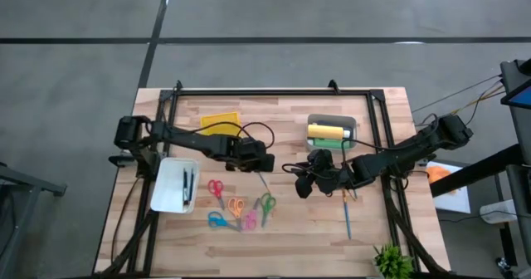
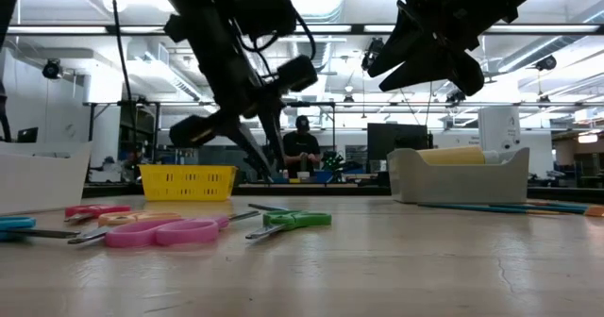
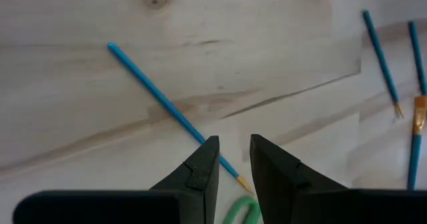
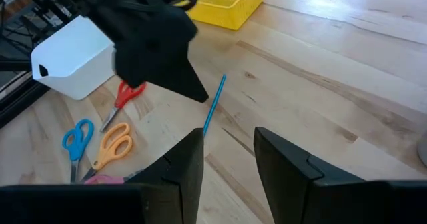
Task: Pick & Place Paint Supplies
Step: Put the blue paintbrush into the white bin
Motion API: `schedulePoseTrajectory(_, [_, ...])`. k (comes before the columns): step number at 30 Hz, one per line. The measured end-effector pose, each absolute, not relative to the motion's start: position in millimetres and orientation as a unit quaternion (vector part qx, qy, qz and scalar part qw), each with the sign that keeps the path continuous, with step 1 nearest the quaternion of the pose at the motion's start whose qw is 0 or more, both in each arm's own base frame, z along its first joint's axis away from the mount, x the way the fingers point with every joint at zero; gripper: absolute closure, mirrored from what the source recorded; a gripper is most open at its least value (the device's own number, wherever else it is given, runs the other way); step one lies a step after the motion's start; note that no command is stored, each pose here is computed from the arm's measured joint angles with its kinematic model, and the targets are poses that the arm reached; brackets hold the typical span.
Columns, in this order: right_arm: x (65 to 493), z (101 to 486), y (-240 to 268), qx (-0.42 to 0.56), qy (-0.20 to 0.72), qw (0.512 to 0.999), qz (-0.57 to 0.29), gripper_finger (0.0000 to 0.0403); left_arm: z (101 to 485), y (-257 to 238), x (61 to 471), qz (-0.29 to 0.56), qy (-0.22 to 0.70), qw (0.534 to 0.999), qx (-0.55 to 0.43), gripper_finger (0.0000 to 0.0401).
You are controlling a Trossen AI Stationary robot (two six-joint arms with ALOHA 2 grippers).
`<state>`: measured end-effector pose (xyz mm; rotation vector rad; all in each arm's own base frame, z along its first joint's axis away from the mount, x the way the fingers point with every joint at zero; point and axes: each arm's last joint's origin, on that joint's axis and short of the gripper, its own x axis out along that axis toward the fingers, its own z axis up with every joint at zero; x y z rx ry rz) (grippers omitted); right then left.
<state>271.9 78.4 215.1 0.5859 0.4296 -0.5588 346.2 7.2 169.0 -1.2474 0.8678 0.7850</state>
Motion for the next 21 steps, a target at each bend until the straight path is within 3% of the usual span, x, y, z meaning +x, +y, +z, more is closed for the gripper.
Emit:
schedulePoseTrajectory(3, [271.9, 215.1, 78.4, 0.282, 0.208, 0.897, -0.270, 0.0273, 162.7, 7.7, 347.5, 0.363, 0.377, 0.631, -0.573, 0.0315])
schedulePoseTrajectory(10, [271.9, 215.1, 78.4, 0.282, 0.208, 0.897, -0.270, 0.0273, 152.7, 7.3, 346.2, 0.435, 0.332, 0.519, -0.656, 0.0315])
schedulePoseTrajectory(21, [271.9, 215.1, 78.4, 0.282, 0.208, 0.897, -0.270, 0.0273, 141.2, 7.4, 348.1, 0.456, 0.325, 0.494, -0.666, 0.0315])
